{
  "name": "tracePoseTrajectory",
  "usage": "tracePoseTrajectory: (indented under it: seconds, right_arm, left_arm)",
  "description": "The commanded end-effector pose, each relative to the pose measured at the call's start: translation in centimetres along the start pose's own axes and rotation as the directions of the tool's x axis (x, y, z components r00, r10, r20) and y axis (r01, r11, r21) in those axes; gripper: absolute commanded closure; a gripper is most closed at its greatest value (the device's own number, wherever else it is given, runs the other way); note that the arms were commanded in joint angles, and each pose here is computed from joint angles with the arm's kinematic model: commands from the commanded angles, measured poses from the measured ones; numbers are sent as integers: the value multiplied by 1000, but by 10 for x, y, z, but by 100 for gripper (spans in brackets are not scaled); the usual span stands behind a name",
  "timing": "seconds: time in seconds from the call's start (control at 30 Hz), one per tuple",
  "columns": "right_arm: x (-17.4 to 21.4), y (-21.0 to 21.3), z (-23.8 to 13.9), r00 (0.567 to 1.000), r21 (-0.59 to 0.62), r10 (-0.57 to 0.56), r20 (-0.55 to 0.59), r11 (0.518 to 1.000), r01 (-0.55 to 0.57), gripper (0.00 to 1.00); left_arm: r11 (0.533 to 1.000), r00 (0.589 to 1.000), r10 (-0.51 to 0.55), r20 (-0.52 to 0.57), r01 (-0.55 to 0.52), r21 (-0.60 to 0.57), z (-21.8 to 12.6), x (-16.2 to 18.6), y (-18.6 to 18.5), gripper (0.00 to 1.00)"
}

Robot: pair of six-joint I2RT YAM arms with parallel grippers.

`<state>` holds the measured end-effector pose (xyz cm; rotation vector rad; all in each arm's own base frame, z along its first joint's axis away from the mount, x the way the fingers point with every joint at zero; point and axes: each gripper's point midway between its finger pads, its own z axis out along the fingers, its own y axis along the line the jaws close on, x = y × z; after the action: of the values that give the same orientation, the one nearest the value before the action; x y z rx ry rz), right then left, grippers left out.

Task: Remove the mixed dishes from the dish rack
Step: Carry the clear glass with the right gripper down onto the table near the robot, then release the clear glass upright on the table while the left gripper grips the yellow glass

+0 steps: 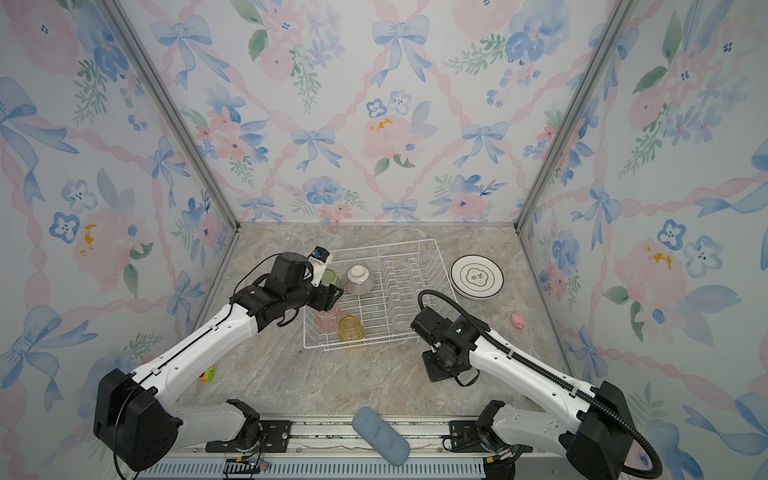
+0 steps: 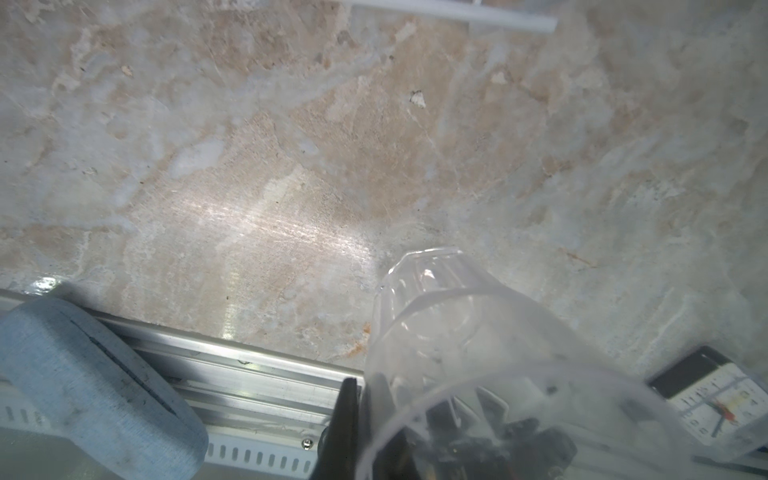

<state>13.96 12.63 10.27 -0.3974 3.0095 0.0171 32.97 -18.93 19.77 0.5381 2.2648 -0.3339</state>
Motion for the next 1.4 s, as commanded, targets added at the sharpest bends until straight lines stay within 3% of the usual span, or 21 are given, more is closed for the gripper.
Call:
tracePoseTrajectory:
  seconds: [0.0,0.2,0.73,0.8,0.93,1.03,1.2,1.37]
  right_arm:
    - [-9,2,7,1000,-12,11,18,1000,-10,100]
    - [-13,1,18,1000,-1,21,-1,1000,-21,100]
    - [-14,-2,25,999,24,30,-31,999,-29,78]
    - [-14,-2,25,999,24,29,-31,999,-29,72]
    - [-17,-4,14,1000,20,27,3,999,-27,44]
    - [-23,-2,-6,998,-8,13,65,1000,-12,31]
    - [-33,14,-39,986,-120,0,164,993,20,20]
    - [-40,19,-57,972,-165,-1,236,985,41,18]
  left_arm:
    - [1000,999,12,-42,-11,22,7,12,-1,26]
    - [1000,998,12,-56,-11,17,11,15,-1,24]
    - [996,985,92,-149,-90,18,15,28,-22,22]
    - [994,980,106,-171,-104,22,14,32,-27,21]
    - [990,972,137,-188,-133,35,10,36,-38,19]
    - [988,971,154,-184,-147,51,8,36,-45,16]
    - [980,958,195,-210,-181,84,8,42,-59,12]
    - [976,933,219,-287,-207,71,6,60,-64,12]
